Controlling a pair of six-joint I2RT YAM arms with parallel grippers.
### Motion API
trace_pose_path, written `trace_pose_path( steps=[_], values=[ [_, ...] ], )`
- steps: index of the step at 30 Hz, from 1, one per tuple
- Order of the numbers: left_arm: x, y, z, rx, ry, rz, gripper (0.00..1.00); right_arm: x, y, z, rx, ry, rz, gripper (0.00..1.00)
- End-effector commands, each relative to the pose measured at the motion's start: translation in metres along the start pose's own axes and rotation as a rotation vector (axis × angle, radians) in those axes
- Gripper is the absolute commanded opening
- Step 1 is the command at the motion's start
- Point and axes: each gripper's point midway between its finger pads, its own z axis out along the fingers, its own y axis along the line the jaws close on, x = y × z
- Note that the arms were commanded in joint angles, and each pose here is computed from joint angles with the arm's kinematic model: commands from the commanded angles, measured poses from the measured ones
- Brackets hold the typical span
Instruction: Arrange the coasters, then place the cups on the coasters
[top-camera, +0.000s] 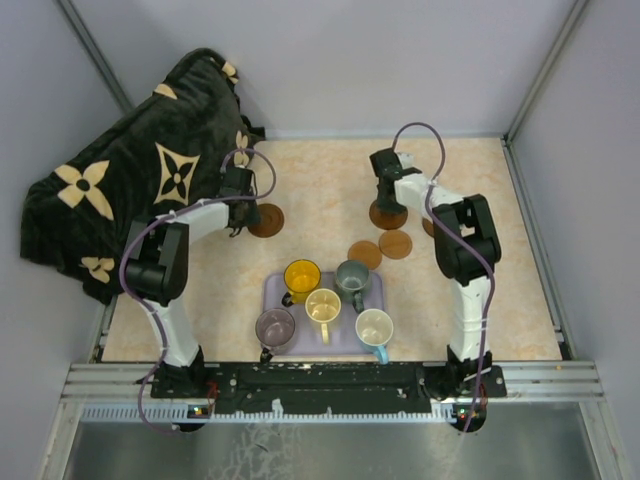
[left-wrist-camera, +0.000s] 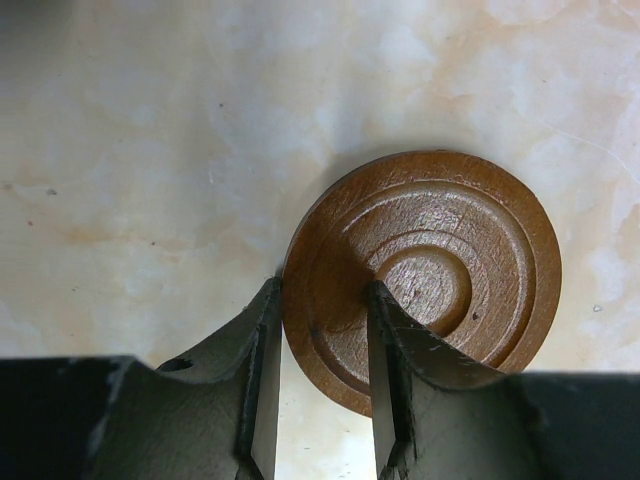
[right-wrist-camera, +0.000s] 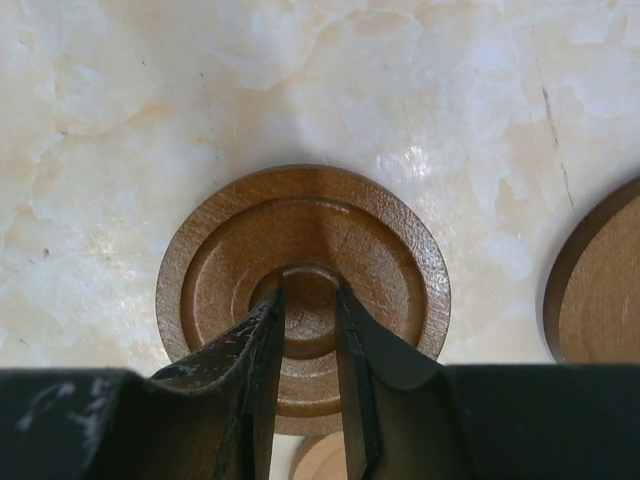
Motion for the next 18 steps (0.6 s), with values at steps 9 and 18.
trace_pose_path(
  steps=[9,18],
  values=[
    [0.022,0.018,0.003,-0.026,0.099,0.031,0.34,0.016,-0.021,-0.015,0.016,0.053,-0.042,0.29],
    [-0.037,-0.006,-0.051,0.121,-0.126,0.033,1.0,-0.057,0.0,-0.069,-0.09,-0.146,-0.052,0.39]
  ],
)
